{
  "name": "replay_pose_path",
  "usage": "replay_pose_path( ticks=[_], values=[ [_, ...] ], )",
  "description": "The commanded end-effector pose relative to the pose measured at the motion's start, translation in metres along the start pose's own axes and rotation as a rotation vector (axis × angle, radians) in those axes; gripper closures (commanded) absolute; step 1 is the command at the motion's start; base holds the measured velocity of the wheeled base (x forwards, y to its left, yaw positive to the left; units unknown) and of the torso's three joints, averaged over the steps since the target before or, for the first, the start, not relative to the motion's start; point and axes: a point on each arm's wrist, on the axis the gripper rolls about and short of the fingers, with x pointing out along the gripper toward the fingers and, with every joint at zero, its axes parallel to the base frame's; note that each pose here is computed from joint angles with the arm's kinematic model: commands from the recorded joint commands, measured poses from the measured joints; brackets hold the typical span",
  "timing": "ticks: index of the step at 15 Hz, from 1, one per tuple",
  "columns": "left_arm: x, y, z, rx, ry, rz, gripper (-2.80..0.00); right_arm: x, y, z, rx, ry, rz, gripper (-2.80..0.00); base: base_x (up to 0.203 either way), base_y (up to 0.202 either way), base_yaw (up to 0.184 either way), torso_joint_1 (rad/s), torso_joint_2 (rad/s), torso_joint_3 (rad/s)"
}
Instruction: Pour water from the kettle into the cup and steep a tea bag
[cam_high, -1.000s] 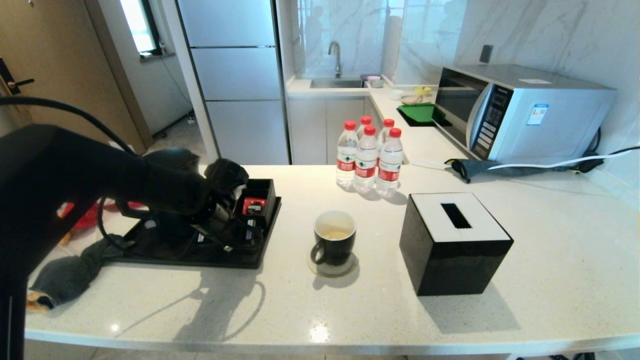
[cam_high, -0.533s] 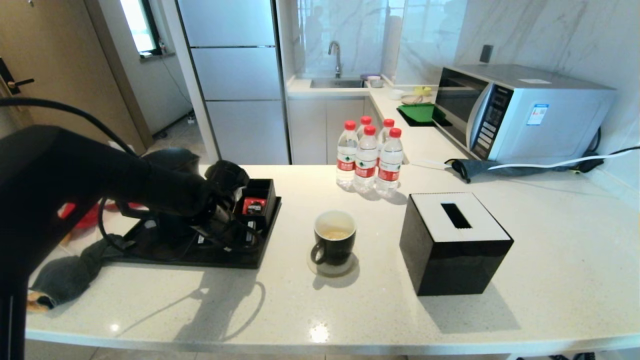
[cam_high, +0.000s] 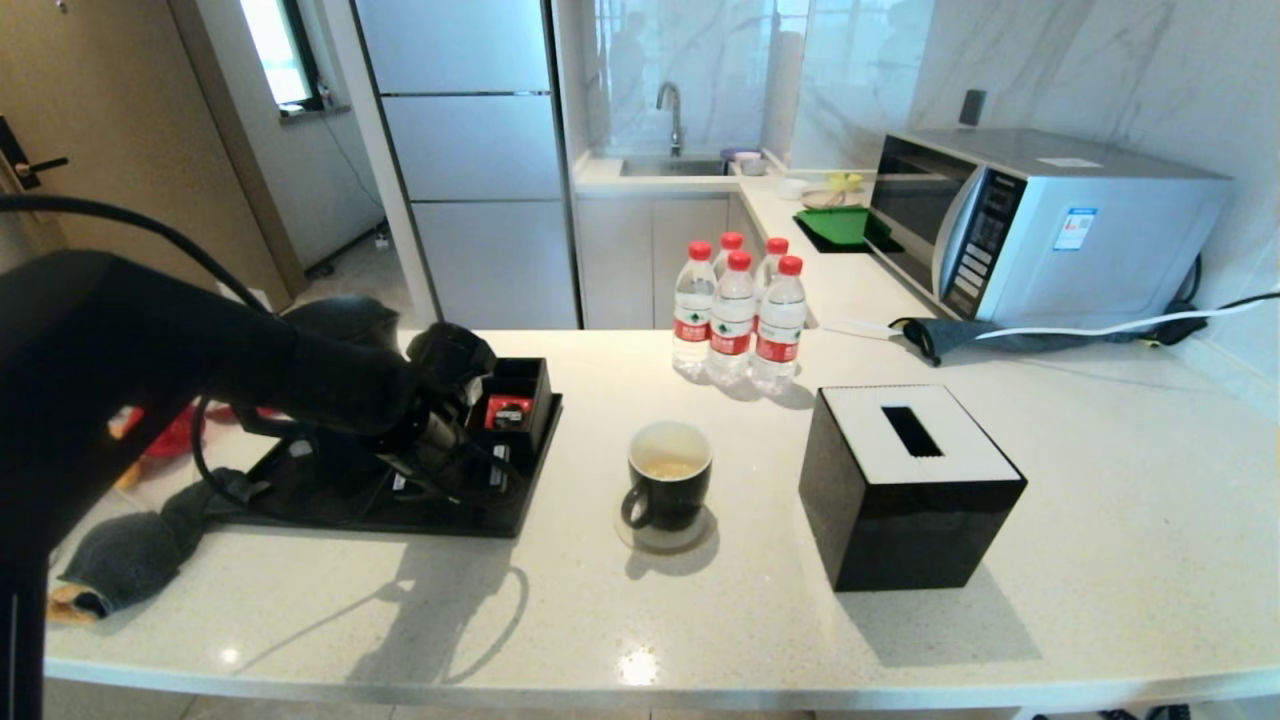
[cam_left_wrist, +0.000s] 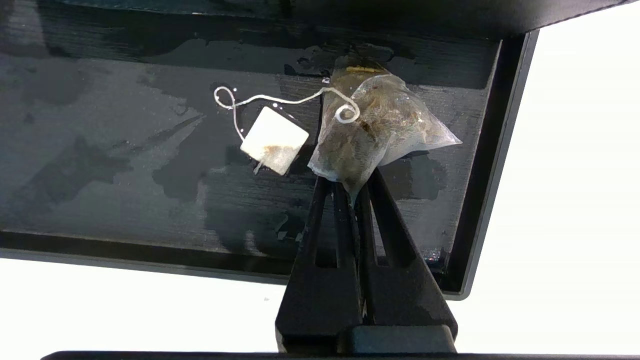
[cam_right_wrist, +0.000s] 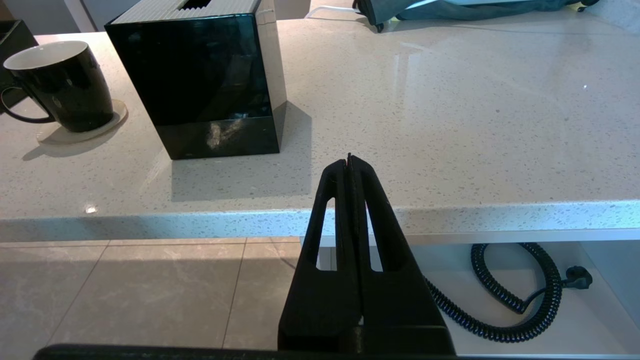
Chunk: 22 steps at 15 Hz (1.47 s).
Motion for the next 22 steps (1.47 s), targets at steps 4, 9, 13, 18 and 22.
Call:
replay_pose_path(
  ticks=[4,9,13,18,22],
  values=[
    [-0.008,0.002,0.000,-0.005,-0.013,0.000,0.00,0.000,0.000,0.000,0.000,-0.001,0.000,0.00,0.000,0.000,0.000,0.000,0.00,0.000],
    [-0.032,0.004,-0.001,-0.006,-0.055,-0.014,0.00,0.000,0.000,0.000,0.001,0.000,0.000,0.00,0.000,0.000,0.000,0.000,0.00,0.000],
    [-0.058,0.003,0.000,-0.007,-0.109,-0.039,0.00,0.000,0.000,0.000,0.001,-0.001,0.000,0.00,0.000,0.000,0.000,0.000,0.00,0.000],
    [-0.096,0.001,0.002,-0.003,-0.202,-0.083,0.00,0.000,0.000,0.000,0.001,-0.001,0.000,0.00,0.000,0.000,0.000,0.000,0.00,0.000],
    [-0.131,-0.002,-0.001,0.004,-0.282,-0.124,0.00,0.000,0.000,0.000,0.001,-0.001,0.000,0.00,0.000,0.000,0.000,0.000,0.00,0.000]
  ],
)
